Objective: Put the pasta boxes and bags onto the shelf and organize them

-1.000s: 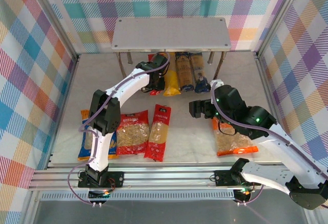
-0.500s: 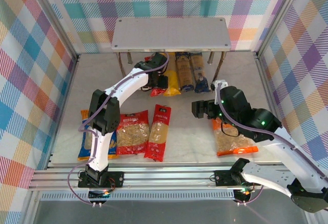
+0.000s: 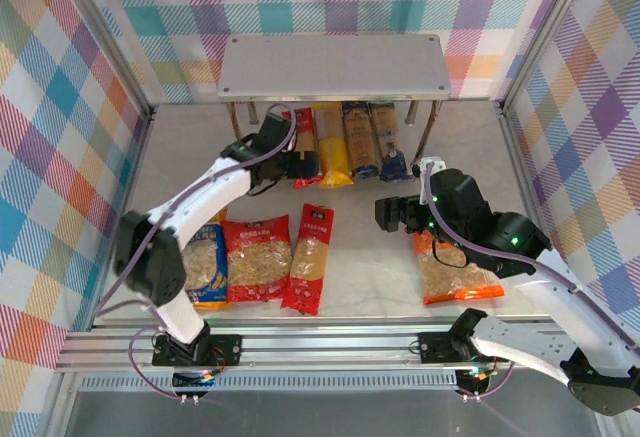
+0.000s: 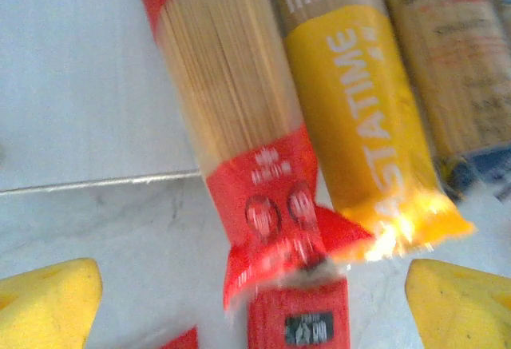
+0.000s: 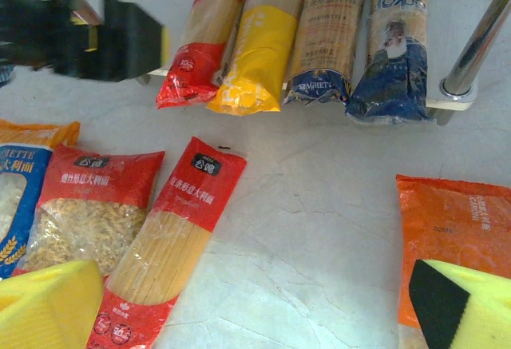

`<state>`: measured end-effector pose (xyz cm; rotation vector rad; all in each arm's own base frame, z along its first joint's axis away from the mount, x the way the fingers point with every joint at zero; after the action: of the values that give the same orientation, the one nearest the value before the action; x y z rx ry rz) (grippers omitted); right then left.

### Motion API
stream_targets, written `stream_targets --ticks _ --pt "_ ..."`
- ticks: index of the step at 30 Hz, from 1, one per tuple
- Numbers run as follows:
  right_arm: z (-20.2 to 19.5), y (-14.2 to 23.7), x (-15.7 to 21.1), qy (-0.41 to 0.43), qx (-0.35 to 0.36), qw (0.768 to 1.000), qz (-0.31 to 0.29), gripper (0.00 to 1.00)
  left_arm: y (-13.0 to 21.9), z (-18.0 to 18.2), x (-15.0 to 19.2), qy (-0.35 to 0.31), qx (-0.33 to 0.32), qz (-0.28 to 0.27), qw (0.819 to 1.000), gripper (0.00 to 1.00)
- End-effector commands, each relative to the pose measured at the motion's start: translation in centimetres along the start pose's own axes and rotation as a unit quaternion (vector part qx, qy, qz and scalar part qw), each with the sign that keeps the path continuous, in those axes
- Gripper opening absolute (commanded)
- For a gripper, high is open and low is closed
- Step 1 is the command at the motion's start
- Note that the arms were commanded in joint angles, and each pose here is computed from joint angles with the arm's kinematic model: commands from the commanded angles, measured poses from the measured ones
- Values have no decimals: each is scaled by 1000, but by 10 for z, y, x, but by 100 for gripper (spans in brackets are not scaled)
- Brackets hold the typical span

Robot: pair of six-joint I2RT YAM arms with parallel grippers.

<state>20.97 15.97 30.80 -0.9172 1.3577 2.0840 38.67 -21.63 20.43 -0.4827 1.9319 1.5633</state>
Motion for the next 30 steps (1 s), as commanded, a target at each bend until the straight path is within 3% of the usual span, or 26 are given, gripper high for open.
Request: stream_targets --ticks 1,5,12,30 --pt "-2 1 -2 -5 4 1000 -4 99 35 -28 38 -80 13 1 997 97" --pt "0 -2 0 -8 2 1000 0 99 47 -45 113 -129 28 65 989 97" --pt "1 -1 3 -24 -10 1000 2 99 51 -41 198 -109 20 150 982 98" --pt "-4 9 5 -27 -12 1000 -8 99 21 -60 259 -126 2 240 963 100"
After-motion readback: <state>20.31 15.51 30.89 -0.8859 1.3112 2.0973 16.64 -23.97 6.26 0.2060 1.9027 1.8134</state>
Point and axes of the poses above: each hand's point on the last joint's axis, 136 mm out from that joint toward the fingers, its own y axis back along the fingers, its own z axis along the line the jaws close on, x = y × z, the point moved 1 cm from there along y, back along the fingers, and after that the axes turned 4 degrees about -y, right-handed, at the moved point
